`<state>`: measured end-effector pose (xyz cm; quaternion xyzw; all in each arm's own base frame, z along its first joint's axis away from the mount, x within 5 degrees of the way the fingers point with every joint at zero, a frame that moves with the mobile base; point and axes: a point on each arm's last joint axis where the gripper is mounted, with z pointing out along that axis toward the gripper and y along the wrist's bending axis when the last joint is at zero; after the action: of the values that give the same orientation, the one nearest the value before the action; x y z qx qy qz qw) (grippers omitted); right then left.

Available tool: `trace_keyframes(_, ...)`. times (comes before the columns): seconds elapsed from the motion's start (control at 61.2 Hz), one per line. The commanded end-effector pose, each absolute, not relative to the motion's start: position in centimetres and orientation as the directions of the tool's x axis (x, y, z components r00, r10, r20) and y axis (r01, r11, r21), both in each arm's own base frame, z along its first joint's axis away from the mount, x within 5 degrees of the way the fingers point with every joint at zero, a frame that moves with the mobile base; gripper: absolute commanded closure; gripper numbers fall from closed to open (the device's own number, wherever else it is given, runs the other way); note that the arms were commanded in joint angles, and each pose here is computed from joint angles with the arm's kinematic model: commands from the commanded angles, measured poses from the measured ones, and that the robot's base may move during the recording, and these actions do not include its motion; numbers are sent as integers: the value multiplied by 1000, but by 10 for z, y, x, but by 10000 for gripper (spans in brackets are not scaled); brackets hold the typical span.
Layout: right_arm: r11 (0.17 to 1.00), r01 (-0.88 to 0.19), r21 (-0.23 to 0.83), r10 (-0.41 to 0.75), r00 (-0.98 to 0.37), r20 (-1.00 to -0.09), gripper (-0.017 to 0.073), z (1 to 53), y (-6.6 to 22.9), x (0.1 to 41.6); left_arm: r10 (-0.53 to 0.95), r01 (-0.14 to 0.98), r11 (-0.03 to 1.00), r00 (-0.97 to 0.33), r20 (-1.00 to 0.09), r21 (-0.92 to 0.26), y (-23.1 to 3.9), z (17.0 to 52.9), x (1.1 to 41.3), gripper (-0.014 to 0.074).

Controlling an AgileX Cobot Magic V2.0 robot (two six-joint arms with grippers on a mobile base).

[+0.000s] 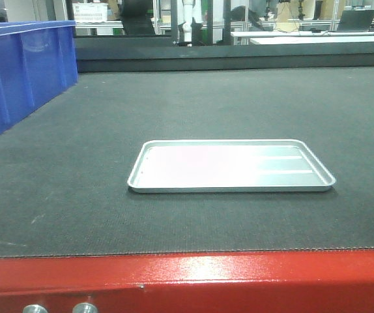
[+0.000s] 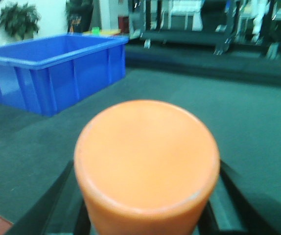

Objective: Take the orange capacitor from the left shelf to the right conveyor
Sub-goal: 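Drive the base to the black conveyor table, holding the cylinder, then lower the held cylinder onto the silver tray with the right gripper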

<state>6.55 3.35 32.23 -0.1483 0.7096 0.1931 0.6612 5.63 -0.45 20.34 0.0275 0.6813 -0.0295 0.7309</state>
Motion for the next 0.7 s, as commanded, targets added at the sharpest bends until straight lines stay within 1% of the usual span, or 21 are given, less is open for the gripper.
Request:
trace_keyframes(0.0,853,-514,87,91,-19,-996,503,343,57,94,-19,86,996,153,-988,-5,-5,213,56,699)
trace_keyframes(0.131,830,-549,98,71,-71,-995,503,339,91,142,-19,86,996,153,-988,-5,-5,213,56,699)
trace_keyframes(0.261,815,-568,117,28,-163,-986,503,312,127,192,-19,86,996,153,-988,-5,-5,213,56,699)
trace_keyframes(0.36,785,-604,138,54,-154,-987,503,287,150,223,-19,86,996,153,-988,-5,-5,213,56,699)
trace_keyframes(0.425,771,-616,162,96,-138,-986,503,270,158,240,-19,86,996,153,-988,-5,-5,213,56,699)
trace_keyframes(0.539,778,-590,217,141,-173,-975,503,234,164,264,-19,86,996,153,-988,-5,-5,213,56,699)
trace_keyframes(0.605,780,-593,199,131,-157,-979,503,221,165,271,-19,86,996,153,-988,-5,-5,213,56,699)
trace_keyframes(0.686,787,-604,126,69,-117,-991,503,215,166,273,-19,86,996,153,-988,-5,-5,213,56,699)
